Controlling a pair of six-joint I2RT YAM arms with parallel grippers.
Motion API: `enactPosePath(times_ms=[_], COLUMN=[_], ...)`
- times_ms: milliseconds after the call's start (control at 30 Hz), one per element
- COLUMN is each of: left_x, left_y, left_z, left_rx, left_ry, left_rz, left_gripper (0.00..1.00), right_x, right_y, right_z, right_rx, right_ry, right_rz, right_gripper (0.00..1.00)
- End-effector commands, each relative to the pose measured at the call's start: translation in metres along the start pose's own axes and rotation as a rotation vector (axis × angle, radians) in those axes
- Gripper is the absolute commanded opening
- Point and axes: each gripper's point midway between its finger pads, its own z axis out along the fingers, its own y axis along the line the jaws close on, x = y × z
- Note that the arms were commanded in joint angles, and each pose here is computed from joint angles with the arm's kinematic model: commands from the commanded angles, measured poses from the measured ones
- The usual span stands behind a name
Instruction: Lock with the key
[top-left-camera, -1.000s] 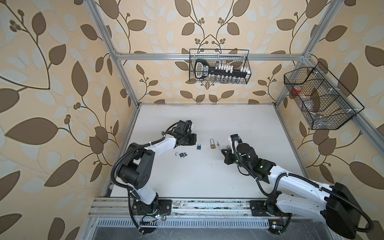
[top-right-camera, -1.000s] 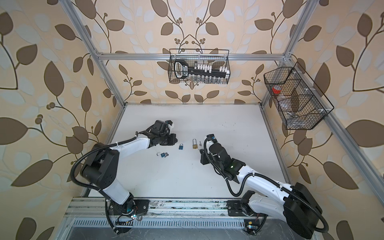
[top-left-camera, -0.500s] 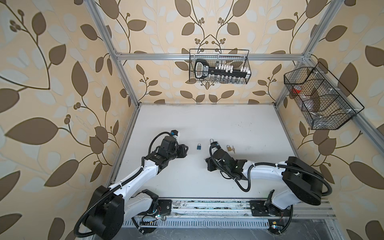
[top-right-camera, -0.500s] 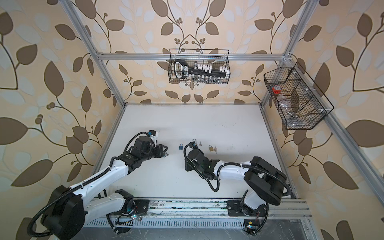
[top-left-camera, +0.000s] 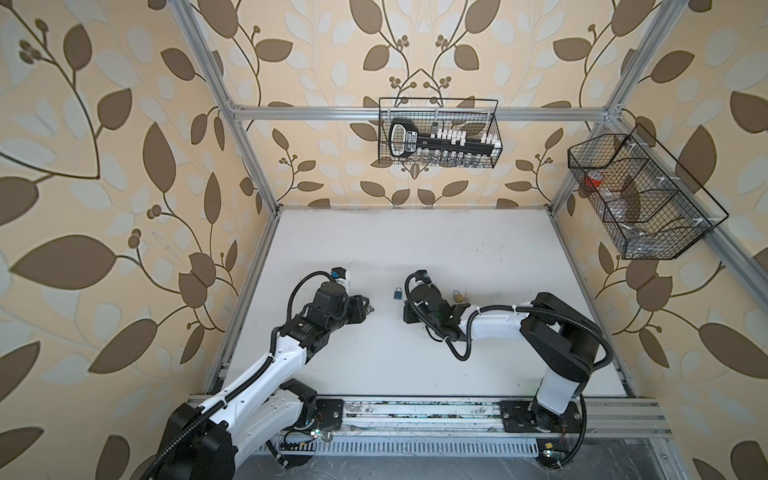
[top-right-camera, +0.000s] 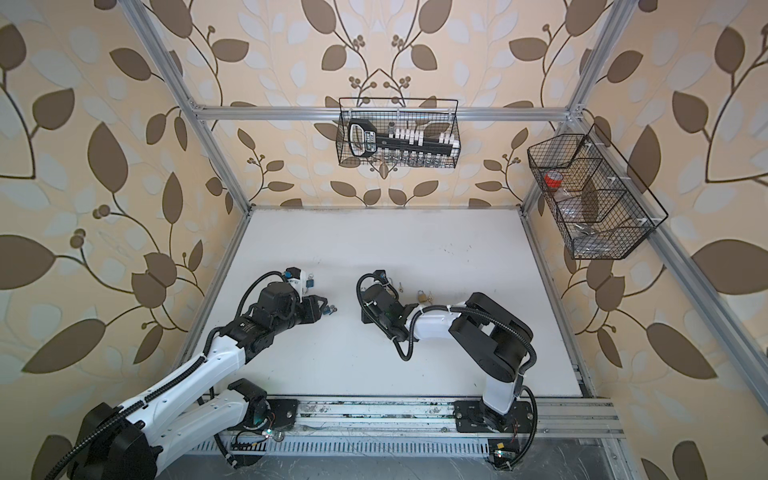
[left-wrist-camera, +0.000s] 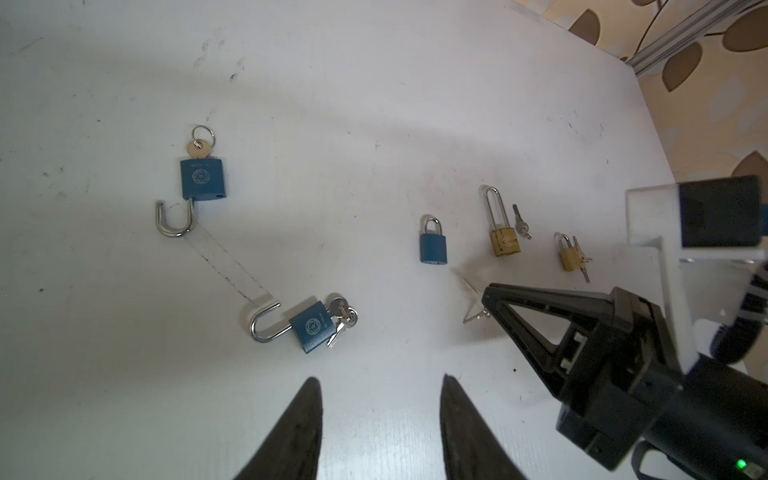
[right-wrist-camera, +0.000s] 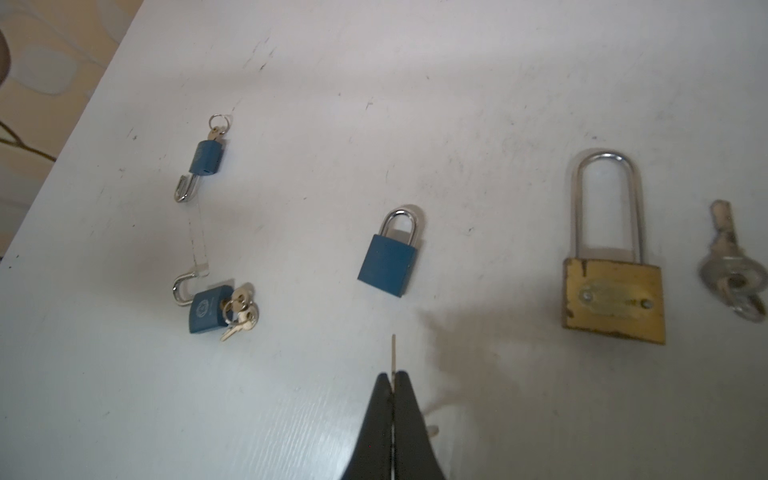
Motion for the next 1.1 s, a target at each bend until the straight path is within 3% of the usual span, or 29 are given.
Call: enactPosePath(times_ms=[0,667,867,1067], left_x=[-0.003,0.002,0.006,-0.003], left_y=[0.006,0.018,0.018,0.017], left_z=[-0.003,-0.001,0.005,0.003], left_rx=[-0.026,-0.092,-0.099,-0.096], left_ry=[-0.021,-0.002,0.035,-0.002], left_rz=[-0.018,-0.032,-0.041,-0.064], left_gripper=[0.46,0.53,0.62,0.68], right_x=[-0.008,-0.029,-0.038,-0.064], right_y=[-0.006,-0.013,-0.011,0.002], right_z=[0.008,0.033,0.029,0.003], right_rx=[0.031,0.076,0.078,0.028], right_ry=[-0.014,-0.030,-0.049,-0.125], right_rz=[0.028,0.027,0.018,-0.058], right_gripper=[0.00,0.00,0.15,0.30])
